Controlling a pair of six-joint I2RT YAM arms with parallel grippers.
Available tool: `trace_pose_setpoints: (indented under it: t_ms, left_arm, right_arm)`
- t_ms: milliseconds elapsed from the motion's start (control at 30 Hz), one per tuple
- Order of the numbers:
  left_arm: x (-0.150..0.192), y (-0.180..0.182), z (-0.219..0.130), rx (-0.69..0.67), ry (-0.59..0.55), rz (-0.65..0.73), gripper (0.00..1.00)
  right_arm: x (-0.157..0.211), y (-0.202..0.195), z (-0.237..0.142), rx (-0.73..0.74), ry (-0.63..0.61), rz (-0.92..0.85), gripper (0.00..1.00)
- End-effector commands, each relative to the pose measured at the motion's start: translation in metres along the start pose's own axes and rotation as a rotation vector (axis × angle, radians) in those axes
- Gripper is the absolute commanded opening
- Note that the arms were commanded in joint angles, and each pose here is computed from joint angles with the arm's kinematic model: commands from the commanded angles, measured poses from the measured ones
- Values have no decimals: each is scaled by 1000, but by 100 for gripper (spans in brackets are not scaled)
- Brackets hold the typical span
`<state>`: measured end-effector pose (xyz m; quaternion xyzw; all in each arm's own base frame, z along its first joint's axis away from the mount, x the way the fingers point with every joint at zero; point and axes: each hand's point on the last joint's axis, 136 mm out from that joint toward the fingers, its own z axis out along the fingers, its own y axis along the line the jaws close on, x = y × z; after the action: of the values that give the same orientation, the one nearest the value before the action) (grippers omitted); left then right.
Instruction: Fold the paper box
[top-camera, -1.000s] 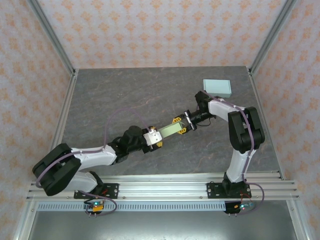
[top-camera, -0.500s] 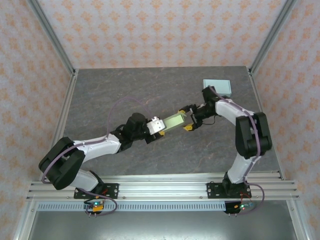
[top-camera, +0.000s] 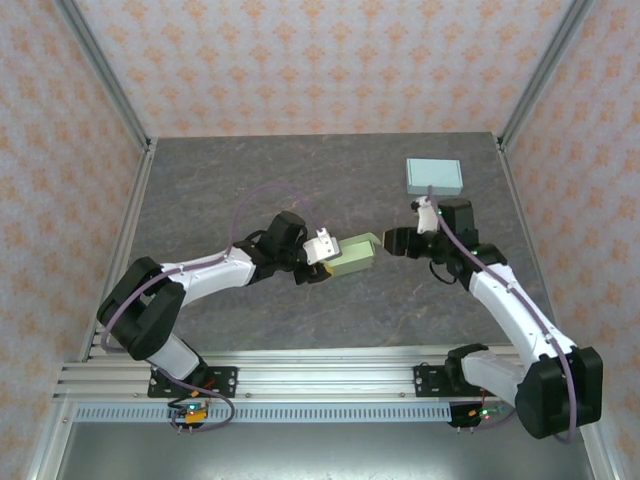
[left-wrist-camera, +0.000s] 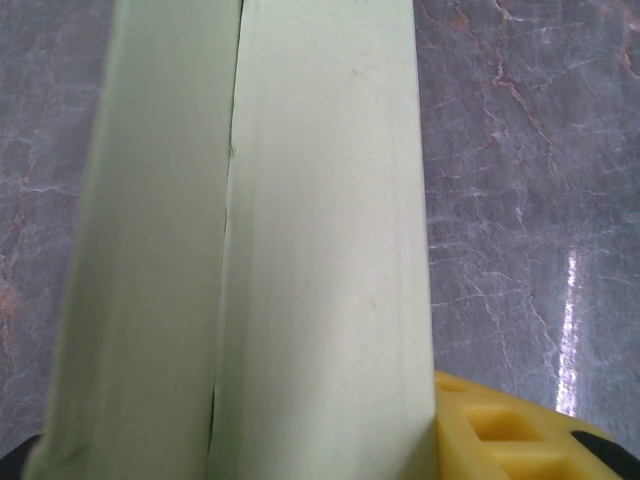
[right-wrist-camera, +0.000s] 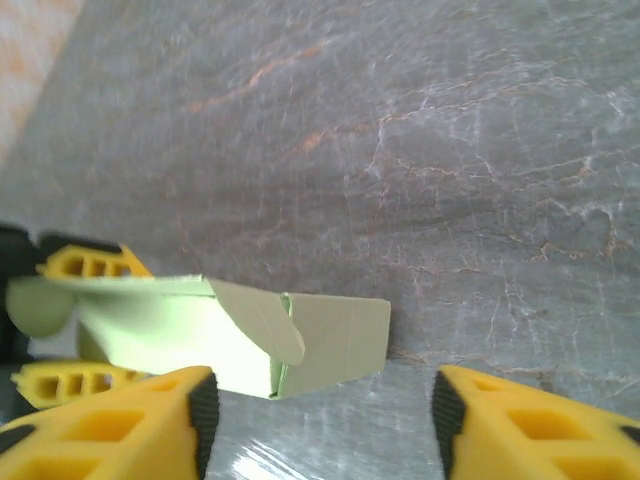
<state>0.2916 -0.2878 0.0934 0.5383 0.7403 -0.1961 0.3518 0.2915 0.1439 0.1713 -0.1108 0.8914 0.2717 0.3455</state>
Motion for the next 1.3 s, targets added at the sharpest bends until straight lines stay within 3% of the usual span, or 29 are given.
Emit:
trace_pose_setpoints:
  t_ms: [0,267,500,833,1267]
  left_arm:
    - [5,-6,-1,50,33,-5,45]
    - [1,3,-1,16,50,4,48]
    - [0,12,0,-12,56,3,48]
    - [-8,26,1,-51,24,-23,50]
    - [-7,36,6,-85,-2,-55,52]
  right_arm:
    - [-10,2,9,6,-20,-254,53]
    - [-11,29,32,-109,84,-315,39]
    - [1,28,42,-75,147,-295,22]
    - [-13,26,43,-30,88,-125,9]
    - [-7,24,49,37,56,-75,5]
